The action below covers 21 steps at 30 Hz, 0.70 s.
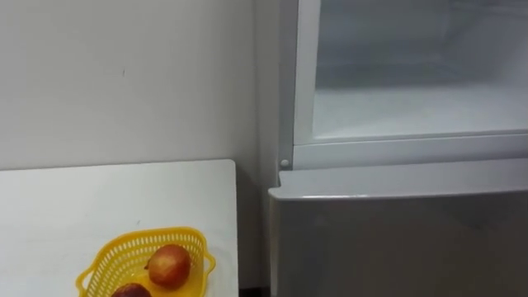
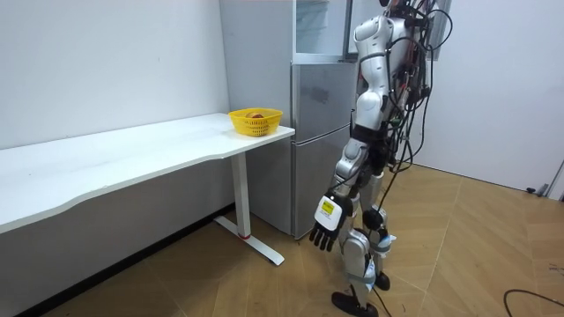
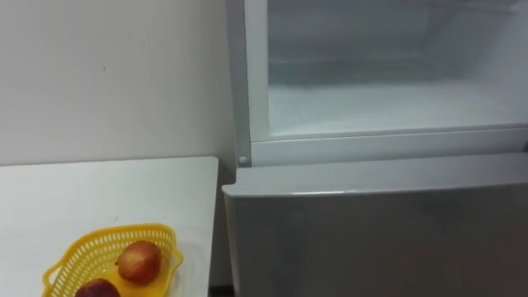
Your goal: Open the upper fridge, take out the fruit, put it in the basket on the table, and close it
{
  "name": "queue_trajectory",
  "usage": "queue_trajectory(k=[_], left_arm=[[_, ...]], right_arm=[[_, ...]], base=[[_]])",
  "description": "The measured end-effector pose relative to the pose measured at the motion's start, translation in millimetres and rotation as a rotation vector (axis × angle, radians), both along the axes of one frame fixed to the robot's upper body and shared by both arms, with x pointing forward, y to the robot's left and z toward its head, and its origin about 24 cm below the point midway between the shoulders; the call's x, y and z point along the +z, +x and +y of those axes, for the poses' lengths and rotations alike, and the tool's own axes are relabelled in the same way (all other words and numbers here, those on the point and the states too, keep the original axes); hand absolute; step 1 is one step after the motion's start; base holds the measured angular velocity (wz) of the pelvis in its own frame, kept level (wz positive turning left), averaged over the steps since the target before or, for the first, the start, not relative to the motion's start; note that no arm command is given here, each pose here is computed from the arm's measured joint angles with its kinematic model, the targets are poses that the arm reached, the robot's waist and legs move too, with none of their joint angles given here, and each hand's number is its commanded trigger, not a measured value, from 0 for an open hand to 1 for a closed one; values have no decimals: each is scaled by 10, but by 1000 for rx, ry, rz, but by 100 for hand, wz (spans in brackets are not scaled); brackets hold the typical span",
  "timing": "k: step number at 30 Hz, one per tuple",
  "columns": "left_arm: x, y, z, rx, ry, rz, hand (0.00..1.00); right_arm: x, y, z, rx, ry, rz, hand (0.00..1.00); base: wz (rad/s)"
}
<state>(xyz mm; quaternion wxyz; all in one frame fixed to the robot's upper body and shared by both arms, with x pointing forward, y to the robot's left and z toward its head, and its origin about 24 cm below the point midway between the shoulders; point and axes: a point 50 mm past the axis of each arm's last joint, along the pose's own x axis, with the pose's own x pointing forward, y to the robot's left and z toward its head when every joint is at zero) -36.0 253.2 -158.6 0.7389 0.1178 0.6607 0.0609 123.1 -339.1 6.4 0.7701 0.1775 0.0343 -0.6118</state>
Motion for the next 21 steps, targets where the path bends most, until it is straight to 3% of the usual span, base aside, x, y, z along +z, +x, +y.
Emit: queue_trajectory(k=[10,14,21], left_arm=[[71,165,112,31,43,-93,0],[75,143,128,46,48,-90,0],[80,109,131,50,49,-89,0]], right_arm=[[70,-182,-272,-166,154,-191,0],[122,-127,-351,-213,278,-357,0],[311,80,-428,-160,274,-502,0]], base=[[-1],[-1],[-1]])
